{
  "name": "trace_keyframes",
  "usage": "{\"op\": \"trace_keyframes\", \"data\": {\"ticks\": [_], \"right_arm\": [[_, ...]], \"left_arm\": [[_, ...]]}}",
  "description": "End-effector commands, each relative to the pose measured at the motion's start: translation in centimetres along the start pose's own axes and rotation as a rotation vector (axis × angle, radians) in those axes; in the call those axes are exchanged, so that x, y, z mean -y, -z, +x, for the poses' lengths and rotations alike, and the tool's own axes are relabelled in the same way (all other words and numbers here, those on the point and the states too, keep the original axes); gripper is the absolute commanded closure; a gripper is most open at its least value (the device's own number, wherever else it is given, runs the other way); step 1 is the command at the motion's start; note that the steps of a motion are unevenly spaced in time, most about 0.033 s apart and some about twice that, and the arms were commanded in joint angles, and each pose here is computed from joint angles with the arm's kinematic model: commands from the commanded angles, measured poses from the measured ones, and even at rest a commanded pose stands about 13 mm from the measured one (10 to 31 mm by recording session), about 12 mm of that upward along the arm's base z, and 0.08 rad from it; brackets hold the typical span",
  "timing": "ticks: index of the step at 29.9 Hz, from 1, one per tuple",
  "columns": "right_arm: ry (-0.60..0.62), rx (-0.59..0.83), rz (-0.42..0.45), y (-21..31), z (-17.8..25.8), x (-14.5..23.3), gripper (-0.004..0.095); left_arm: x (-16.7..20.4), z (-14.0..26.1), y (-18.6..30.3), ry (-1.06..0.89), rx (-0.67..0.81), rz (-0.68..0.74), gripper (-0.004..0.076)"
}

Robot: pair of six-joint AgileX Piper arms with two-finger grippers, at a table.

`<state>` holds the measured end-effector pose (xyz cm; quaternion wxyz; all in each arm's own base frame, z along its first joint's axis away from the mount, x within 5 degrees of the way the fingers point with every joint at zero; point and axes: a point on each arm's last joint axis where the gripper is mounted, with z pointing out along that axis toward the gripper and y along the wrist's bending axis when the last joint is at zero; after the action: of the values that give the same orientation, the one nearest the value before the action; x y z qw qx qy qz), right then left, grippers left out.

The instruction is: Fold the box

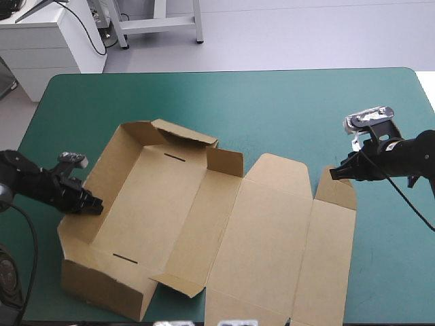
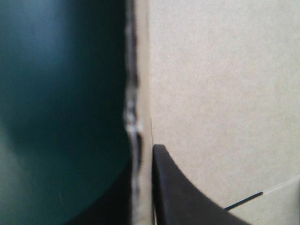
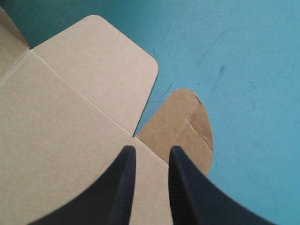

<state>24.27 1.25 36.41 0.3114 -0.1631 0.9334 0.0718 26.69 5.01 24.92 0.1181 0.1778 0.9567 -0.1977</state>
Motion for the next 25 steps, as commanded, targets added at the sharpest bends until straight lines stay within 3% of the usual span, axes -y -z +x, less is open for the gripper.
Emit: {"op": "trace_keyframes", "data": {"ticks": [1,12,25], "right_arm": [[0.002,0.077,0.011,1.4,-0.7,-0.2,0.0681],[-0.019,0.087,-0.015,1.4,-0.7,-0.4,0.0681],[-0.056,0.110,-0.005,1.5,-1.0,-0.3,0.0681]], "left_arm": [[3.3,-4.3,3.2,-0.197,0.131,-0.055,0.0731],[12.4,-12.4,7.0,-0.744,0.337,-0.431,0.0731],[23.3,-14.6,5.5,-1.282,0.533,-0.723,0.0731]]}}
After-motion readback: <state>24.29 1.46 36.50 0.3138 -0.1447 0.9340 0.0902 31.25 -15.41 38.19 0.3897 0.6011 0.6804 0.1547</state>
